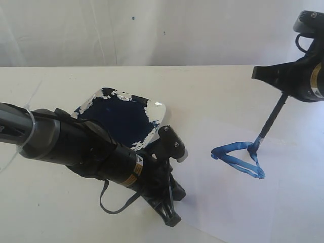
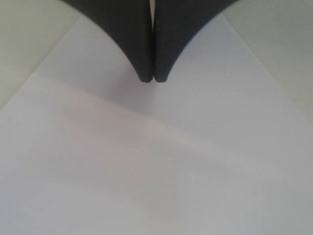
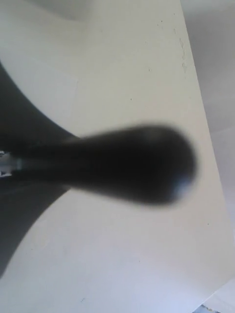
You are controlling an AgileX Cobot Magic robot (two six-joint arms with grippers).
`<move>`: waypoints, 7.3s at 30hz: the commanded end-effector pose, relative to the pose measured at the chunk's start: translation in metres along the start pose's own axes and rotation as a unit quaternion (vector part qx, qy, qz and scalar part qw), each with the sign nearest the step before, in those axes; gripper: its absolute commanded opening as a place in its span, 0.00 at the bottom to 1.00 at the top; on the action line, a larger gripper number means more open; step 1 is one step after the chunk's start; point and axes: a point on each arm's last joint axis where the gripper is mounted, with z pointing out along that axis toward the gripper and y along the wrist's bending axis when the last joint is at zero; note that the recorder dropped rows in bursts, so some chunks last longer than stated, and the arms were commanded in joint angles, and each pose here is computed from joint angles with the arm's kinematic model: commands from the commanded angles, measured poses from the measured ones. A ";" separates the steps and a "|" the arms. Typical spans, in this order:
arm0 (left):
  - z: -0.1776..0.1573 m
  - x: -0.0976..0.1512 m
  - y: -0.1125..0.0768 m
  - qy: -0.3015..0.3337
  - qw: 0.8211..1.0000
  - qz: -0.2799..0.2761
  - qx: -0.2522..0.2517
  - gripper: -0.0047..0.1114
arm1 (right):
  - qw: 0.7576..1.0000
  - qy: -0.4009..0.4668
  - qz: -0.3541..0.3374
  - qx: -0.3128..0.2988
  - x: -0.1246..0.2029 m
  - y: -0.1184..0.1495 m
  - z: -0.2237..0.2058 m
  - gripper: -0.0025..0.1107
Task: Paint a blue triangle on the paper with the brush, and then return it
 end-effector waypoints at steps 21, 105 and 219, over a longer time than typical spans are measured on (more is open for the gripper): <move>0.000 -0.002 -0.002 -0.001 1.000 0.009 0.006 0.04 | 0.999 0.047 0.011 0.024 0.001 -0.011 -0.030 0.02; -0.324 0.073 0.021 -0.193 0.779 -0.148 -0.577 0.04 | 0.915 -0.019 0.191 -0.356 -0.041 0.125 0.035 0.02; -0.322 0.071 0.019 -0.198 0.785 -0.144 -0.569 0.04 | 0.784 0.268 0.360 -0.429 0.075 0.091 0.140 0.65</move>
